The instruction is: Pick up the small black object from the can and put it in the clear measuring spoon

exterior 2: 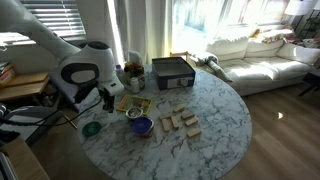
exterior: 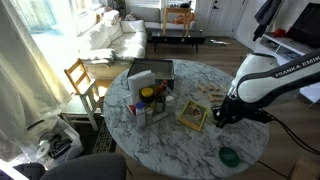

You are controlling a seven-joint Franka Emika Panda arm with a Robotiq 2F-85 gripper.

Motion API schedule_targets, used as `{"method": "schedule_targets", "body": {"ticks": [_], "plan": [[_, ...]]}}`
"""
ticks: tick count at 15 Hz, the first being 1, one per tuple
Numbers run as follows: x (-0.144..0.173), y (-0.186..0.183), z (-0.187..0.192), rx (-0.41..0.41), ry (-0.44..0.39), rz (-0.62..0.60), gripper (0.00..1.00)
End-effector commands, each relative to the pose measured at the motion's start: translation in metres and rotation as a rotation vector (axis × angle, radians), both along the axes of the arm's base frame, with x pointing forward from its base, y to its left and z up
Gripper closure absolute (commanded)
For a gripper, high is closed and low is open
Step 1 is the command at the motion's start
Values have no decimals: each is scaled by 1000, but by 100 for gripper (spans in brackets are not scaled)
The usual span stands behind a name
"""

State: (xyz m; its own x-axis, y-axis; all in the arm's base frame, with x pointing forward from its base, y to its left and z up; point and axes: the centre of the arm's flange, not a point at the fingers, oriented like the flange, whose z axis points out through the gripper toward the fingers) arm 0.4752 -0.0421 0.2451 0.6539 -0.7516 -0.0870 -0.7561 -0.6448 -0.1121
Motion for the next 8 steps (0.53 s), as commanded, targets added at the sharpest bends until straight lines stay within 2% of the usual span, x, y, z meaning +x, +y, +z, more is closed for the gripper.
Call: {"method": "schedule_targets", "body": {"ticks": [1,6,8], "plan": [[-5,0,-12,-35,-5,23,95],[-4,3,-17,-34,5,37,95],[-3,3,-18,-36,1,36,85]]}}
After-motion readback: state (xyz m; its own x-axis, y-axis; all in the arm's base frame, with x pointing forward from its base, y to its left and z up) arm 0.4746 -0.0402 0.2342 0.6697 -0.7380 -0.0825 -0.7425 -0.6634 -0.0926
